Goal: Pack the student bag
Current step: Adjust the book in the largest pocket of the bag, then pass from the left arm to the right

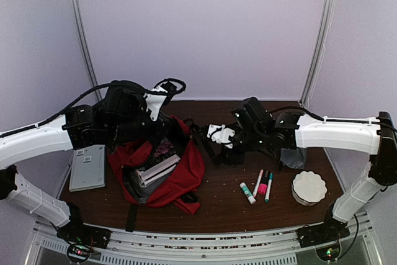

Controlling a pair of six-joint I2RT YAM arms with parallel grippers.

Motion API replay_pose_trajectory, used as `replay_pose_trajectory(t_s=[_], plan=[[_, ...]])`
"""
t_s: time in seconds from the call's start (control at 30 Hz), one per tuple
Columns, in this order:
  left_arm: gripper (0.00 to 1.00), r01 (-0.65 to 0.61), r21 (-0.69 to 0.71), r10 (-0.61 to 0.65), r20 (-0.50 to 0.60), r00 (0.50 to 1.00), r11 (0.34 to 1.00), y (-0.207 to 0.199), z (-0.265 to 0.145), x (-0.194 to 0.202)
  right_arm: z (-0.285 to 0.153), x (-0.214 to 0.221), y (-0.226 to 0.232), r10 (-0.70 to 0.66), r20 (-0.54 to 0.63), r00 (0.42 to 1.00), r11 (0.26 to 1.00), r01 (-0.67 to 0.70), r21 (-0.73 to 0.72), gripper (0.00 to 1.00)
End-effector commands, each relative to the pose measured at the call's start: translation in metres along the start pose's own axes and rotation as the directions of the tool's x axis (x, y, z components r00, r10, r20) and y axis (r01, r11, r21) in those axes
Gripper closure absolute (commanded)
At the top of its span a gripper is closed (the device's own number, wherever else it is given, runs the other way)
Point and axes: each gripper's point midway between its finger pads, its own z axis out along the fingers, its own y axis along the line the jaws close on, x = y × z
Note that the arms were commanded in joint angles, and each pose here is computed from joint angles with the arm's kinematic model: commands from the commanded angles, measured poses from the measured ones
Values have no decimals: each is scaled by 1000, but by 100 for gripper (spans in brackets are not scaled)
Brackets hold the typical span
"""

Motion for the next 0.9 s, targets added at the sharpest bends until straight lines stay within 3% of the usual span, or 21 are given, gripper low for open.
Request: replay_pose_trajectory(t_s=[0.0,0.23,0.5,0.67,0.73,0.87], plan=[[100,52,17,-52,45,998,999,-6,4,-12,-11,-35,-21,68,100,993,997,-71,22,25],[100,99,10,-99,42,994,995,-3,7,-12,-9,-92,-14,152,264,953,981,-113,-157,25],[100,138,36,-140,54,989,990,-2,7,-16,13,-109,-35,174,295,939,984,-151,-97,26],[100,155,44,-157,63,986,987,-1,6,-19,33,-112,-48,219,301,928,976,-211,-59,34],[100,158,46,-161,61,985,986,-2,6,-18,39,-113,-54,236,300,924,971,-232,-52,42],[100,174,41,-176,59,983,984,0,6,-15,44,-112,-71,270,304,913,959,-282,-3,91]])
